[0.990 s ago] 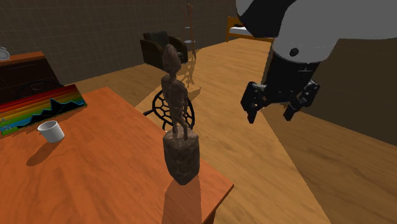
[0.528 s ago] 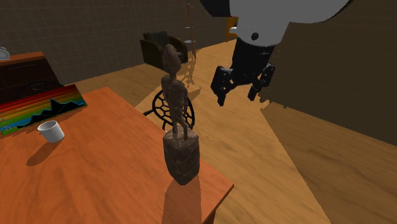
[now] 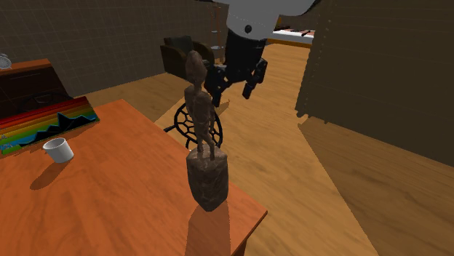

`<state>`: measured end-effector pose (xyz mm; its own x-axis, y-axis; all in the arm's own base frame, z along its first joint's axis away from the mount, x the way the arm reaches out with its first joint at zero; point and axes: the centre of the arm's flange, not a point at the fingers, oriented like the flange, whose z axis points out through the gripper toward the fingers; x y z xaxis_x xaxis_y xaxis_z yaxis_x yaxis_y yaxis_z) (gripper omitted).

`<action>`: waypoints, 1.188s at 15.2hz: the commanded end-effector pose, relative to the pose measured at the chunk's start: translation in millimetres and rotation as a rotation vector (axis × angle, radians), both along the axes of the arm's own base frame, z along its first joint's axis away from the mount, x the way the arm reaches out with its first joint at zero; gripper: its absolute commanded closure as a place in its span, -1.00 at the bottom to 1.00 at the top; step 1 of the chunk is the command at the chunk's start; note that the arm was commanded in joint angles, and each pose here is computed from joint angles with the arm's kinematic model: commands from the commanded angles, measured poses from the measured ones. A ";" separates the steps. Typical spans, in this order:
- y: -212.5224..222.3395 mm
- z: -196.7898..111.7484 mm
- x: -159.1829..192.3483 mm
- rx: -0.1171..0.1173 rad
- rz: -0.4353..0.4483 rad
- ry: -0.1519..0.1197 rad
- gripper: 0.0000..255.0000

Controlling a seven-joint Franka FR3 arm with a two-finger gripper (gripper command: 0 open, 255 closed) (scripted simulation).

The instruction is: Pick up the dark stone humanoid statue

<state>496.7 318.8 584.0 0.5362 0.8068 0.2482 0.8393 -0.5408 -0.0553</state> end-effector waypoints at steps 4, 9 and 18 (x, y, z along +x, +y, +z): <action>50.2 14.9 -3.1 0.041 0.153 -0.017 -1.00; 50.2 -11.5 -3.1 0.041 0.153 -0.017 -1.00; 49.8 -24.6 -2.9 0.041 0.153 -0.017 1.00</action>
